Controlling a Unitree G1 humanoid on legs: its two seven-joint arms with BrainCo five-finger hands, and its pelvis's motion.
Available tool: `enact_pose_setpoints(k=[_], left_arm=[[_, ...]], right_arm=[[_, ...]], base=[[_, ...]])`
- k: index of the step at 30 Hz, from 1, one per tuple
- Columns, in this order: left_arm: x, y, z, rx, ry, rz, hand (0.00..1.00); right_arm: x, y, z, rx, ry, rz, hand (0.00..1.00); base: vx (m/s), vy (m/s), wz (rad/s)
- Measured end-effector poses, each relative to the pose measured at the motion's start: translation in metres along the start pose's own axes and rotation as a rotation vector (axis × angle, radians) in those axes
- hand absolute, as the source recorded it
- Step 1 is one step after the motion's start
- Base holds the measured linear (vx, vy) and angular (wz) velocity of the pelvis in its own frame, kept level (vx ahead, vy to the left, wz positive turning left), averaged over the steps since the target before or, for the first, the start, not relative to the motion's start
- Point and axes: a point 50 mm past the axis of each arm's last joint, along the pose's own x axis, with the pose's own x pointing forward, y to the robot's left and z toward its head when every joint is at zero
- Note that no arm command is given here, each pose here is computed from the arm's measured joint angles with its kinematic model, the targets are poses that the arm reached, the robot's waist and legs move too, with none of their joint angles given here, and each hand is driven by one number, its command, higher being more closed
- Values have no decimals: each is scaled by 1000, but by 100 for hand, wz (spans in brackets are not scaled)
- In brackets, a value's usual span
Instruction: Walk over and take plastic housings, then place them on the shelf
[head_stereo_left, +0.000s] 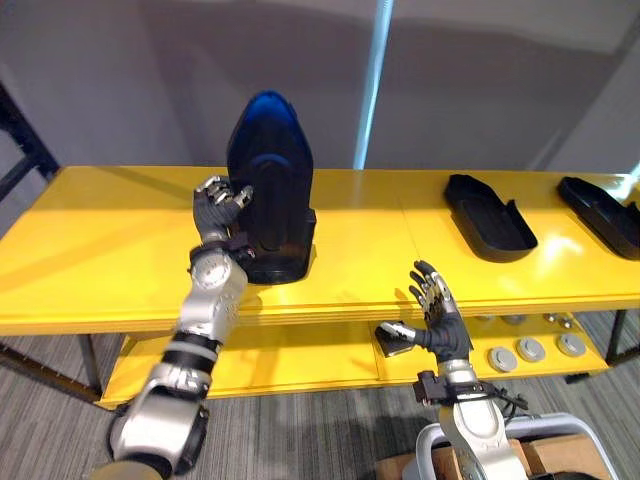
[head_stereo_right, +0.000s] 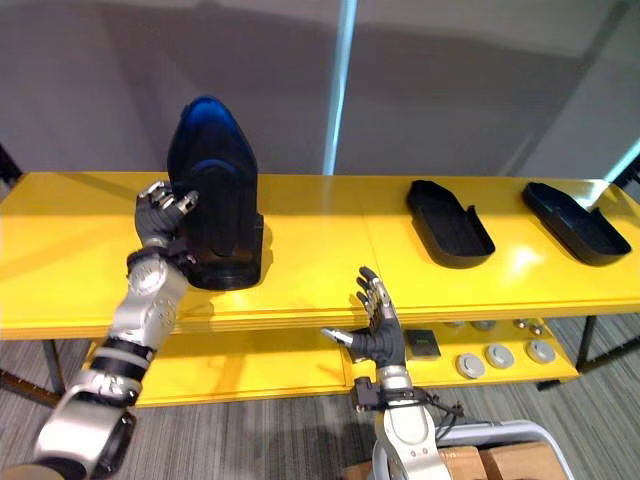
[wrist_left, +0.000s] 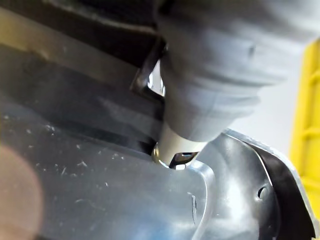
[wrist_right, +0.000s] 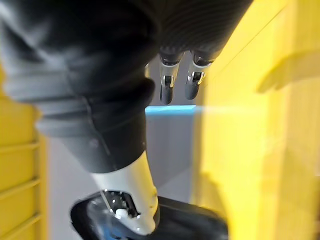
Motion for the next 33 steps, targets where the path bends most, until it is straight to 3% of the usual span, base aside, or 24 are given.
enact_pose_setpoints(k=[9,20,25,33], left_arm=[[30,-1,26,9,58,8,100],[30,23,0,147,221,81,100],[31,30,0,400,207,62,100],[45,38,41,640,82,108,100]], right_arm=[[-23,42,-20,55,122,232,0],[-38,76,-32,99,205,388,0],[-43,75,-35,96,226,383,0],[-51,79,-36,128,240,381,0]], base=[[-34,15,-13],[-6,9,-1],[-23,33,-1],[-13,38,-7]])
